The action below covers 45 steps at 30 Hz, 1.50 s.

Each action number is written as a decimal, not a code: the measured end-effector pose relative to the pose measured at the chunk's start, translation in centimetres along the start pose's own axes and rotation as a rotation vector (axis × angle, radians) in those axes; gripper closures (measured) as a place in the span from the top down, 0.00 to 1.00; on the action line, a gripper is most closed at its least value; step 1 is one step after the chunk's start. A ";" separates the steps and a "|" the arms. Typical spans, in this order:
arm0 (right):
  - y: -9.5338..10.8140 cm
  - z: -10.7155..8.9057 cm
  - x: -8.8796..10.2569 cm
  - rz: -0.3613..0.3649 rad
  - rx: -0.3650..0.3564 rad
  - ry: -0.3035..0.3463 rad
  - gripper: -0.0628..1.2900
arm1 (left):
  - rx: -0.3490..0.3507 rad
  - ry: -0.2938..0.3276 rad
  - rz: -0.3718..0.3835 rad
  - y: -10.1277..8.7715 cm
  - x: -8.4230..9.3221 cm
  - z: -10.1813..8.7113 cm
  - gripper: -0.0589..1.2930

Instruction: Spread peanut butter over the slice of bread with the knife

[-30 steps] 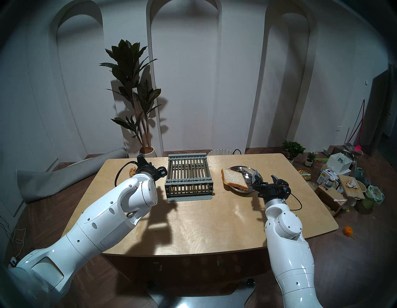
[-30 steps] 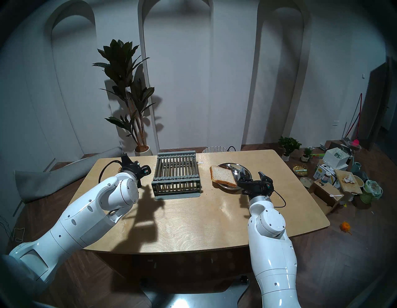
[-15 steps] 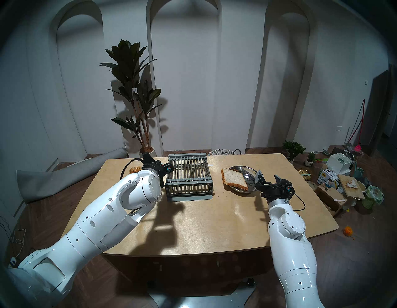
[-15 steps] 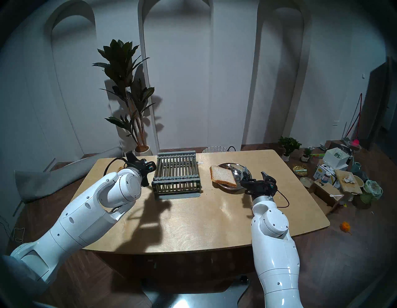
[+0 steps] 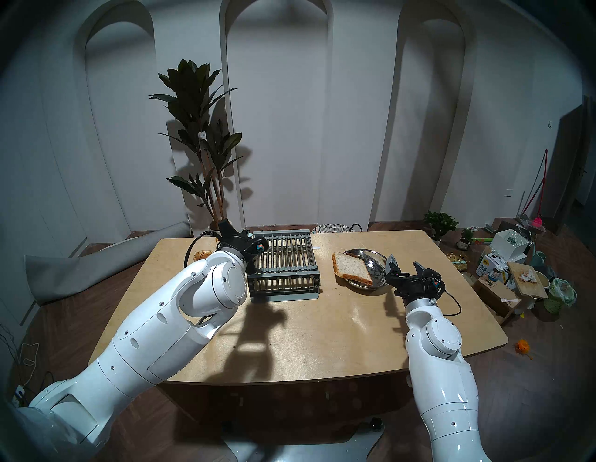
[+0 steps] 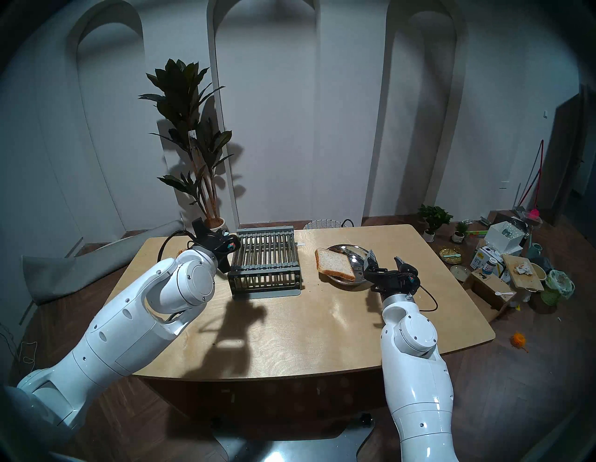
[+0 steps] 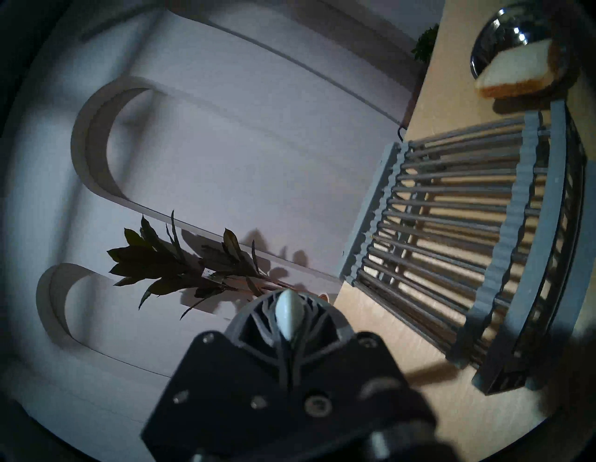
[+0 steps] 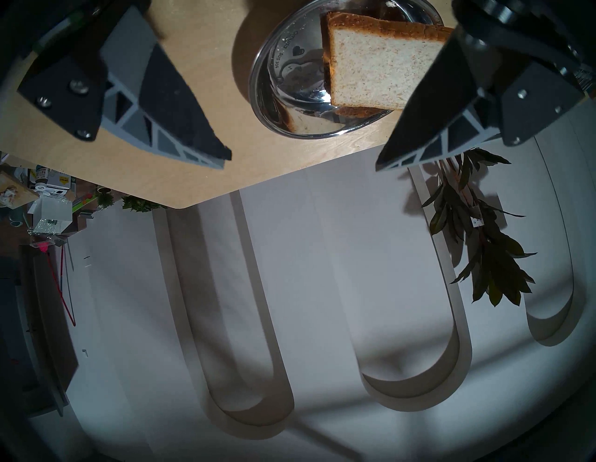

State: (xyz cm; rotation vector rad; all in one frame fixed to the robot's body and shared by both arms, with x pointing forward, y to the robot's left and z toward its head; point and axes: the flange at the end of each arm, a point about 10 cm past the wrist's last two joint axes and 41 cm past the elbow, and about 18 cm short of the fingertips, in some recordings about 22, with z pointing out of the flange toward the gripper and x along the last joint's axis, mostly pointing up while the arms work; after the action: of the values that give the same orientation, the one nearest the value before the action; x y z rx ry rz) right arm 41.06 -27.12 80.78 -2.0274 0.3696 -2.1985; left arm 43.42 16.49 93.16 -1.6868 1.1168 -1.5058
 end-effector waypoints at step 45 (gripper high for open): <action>7.1 4.5 3.9 0.190 0.044 -0.269 0.95 | -0.198 0.448 -0.976 -2.7 5.2 -2.3 0.02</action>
State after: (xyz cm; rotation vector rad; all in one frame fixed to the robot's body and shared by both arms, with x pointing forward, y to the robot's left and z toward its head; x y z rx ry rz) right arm 44.65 -35.41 83.00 -2.1301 0.4548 -1.7816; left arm 41.70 13.36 98.29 -2.2612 0.6400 -2.5250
